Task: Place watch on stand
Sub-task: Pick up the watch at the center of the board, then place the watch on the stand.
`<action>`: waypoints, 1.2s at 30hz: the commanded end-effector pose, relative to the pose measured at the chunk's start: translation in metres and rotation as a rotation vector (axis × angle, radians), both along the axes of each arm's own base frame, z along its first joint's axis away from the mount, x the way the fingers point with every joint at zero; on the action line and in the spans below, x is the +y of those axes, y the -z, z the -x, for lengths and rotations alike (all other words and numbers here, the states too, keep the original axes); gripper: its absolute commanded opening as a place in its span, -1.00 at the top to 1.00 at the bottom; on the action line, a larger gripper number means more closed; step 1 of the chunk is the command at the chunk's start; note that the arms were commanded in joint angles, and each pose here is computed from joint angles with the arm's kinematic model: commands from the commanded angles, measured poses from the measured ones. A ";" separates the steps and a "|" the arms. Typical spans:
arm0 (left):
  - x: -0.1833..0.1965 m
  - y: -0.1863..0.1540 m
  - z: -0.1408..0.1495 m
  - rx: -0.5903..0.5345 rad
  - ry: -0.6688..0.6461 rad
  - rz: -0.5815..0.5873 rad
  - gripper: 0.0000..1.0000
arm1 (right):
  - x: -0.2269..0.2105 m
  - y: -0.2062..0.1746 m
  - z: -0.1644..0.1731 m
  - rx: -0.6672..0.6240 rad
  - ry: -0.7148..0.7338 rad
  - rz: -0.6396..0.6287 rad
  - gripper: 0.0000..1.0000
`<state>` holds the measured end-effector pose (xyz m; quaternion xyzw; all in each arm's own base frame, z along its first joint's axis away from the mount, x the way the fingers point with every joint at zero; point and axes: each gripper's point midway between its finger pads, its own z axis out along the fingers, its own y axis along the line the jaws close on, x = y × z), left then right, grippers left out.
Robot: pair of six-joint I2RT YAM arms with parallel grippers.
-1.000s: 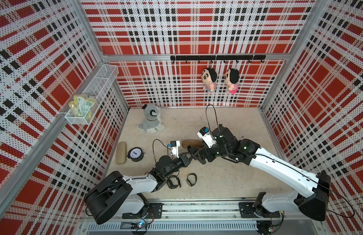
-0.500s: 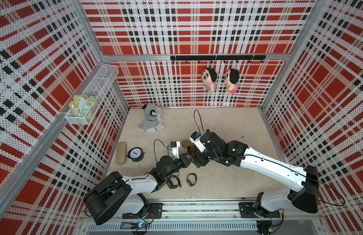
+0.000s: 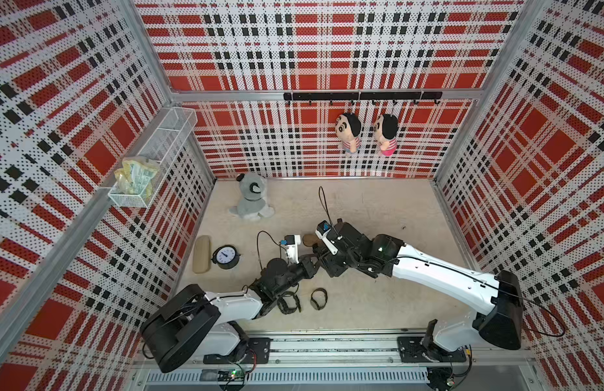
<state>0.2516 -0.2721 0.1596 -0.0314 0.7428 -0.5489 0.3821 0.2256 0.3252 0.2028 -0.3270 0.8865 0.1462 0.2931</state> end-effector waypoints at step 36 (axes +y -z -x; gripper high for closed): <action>0.040 0.000 -0.025 -0.061 -0.180 -0.259 -0.45 | -0.189 0.030 -0.073 0.034 0.628 0.210 1.00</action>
